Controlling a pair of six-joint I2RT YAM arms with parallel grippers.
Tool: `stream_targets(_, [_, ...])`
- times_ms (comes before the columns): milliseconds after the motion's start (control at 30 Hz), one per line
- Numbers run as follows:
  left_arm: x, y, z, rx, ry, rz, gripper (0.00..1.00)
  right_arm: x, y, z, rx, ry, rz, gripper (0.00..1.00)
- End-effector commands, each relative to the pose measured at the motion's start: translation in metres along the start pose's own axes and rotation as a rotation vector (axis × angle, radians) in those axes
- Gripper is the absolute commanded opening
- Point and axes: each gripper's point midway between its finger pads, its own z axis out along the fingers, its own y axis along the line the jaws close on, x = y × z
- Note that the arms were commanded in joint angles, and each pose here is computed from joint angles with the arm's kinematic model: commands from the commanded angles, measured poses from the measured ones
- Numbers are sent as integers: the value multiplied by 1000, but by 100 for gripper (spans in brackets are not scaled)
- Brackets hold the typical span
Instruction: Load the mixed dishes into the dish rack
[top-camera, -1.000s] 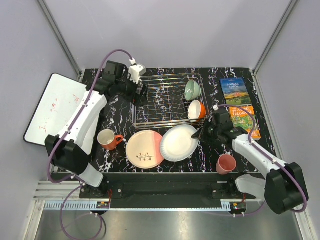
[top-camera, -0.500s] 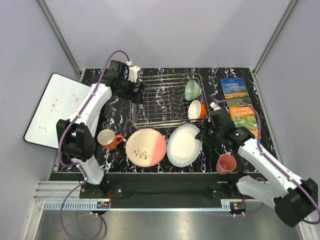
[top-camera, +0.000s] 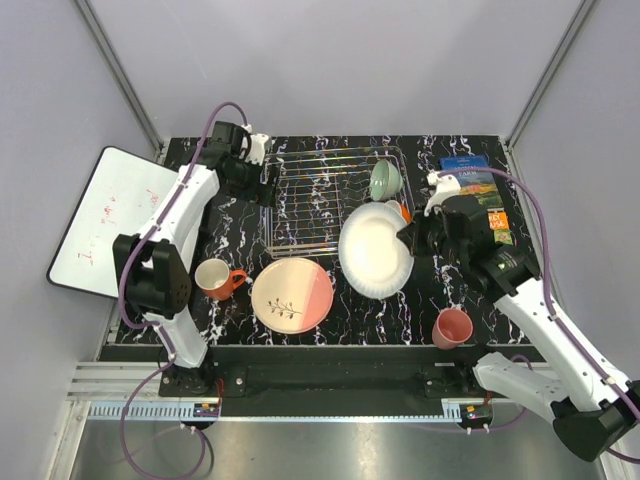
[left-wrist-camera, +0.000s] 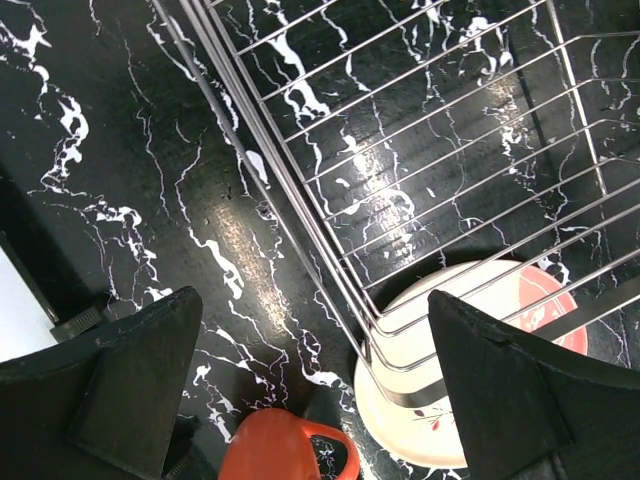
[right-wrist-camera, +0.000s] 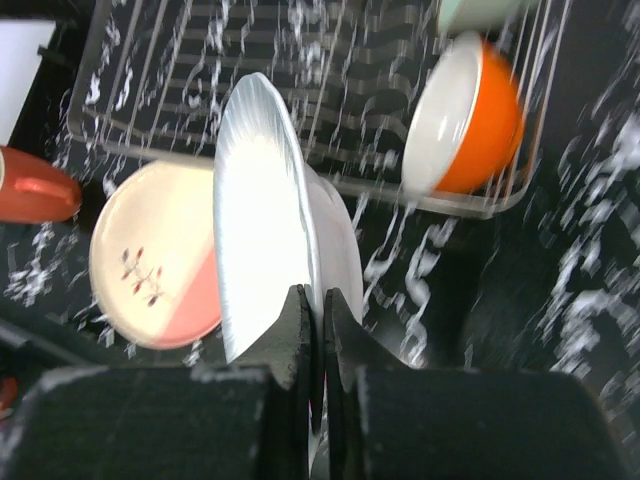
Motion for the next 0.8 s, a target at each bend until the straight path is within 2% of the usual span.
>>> stream_targets(0, [1,8,7,-34,12,-36,99,-132,30,-22,-54,-458,-236,0])
stream_targets(33, [5,7,11,-28,23,-45,99,-157,38,-29,-69,-548,-272,0])
stream_targets(133, [8,3,15,-3,33,-60,99,-195,47,-21,-40,-636,-425,0])
stream_targets(200, [8,2,18,5,39,-67,99,-206,45,5,9,-605,-508,0])
stream_targets(400, [14,5,41,16,75,-66,99,-263,58,24,72,-717,-660,0])
stream_targets(667, [17,0,68,60,119,23,99,-288,58,60,152,-731,-844,0])
stream_targets(767, [13,-6,72,85,113,78,95,-299,57,65,158,-752,-872,0])
